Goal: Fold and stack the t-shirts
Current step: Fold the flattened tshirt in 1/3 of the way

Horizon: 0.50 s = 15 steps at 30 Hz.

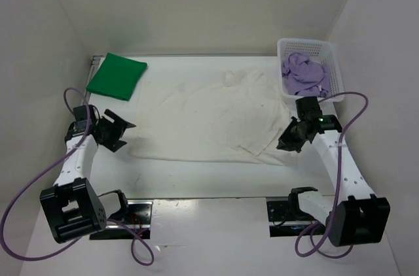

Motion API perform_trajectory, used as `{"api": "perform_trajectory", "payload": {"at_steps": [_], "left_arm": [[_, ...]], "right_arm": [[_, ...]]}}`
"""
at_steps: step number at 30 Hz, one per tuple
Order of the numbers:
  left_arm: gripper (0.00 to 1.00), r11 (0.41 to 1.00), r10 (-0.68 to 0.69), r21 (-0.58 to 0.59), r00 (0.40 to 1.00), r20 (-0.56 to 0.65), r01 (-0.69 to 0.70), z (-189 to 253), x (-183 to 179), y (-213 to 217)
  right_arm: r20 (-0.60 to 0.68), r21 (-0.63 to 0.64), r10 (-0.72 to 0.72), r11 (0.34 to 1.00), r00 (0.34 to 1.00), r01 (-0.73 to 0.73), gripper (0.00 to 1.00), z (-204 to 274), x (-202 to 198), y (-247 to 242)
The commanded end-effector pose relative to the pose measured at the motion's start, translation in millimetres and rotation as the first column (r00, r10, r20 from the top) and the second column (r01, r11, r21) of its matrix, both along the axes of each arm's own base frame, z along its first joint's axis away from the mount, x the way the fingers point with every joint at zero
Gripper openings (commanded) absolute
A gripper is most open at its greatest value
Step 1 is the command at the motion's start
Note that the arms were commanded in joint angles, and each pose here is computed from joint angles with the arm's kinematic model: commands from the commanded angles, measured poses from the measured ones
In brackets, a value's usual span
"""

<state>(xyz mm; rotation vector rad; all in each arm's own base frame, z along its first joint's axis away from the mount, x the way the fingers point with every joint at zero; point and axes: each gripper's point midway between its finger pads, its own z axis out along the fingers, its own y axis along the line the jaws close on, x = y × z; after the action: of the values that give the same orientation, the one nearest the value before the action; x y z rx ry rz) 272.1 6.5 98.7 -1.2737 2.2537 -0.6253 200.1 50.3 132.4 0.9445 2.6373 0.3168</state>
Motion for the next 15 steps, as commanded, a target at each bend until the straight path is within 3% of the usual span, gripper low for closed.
{"api": "perform_trajectory", "payload": {"at_steps": [1,2,4,5,8,15], "left_arm": [[0.77,0.990,-0.136,0.055,0.983,0.121,0.130,12.2,25.0,-16.7],[0.58,0.985,-0.167,0.061,0.977,0.133,0.160,13.8,27.2,-25.1],[0.45,0.971,-0.227,0.113,0.965,0.134,0.213,14.5,35.3,-42.2],[0.40,0.964,-0.249,0.129,0.958,0.146,0.231,16.8,42.1,-48.3],[0.39,0.939,-0.331,0.144,0.936,0.123,0.313,9.0,51.3,-78.6],[0.39,0.934,-0.344,0.137,0.935,0.083,0.331,-20.0,57.7,-103.1]], "right_arm": [[0.061,0.104,0.095,0.989,0.994,-0.101,0.01,-17.9,25.1,39.1],[0.066,0.104,0.091,0.990,0.994,-0.098,0.00,-20.3,31.1,44.1],[0.049,0.100,0.125,0.987,0.991,-0.129,0.03,-38.8,39.3,58.5],[0.053,0.122,0.136,0.982,0.989,-0.142,0.11,-41.1,43.6,66.5],[0.015,0.123,0.170,0.978,0.985,-0.171,0.33,-66.2,44.6,85.0],[-0.008,0.051,0.111,0.993,0.994,-0.110,0.42,-86.5,38.8,76.6]]}}
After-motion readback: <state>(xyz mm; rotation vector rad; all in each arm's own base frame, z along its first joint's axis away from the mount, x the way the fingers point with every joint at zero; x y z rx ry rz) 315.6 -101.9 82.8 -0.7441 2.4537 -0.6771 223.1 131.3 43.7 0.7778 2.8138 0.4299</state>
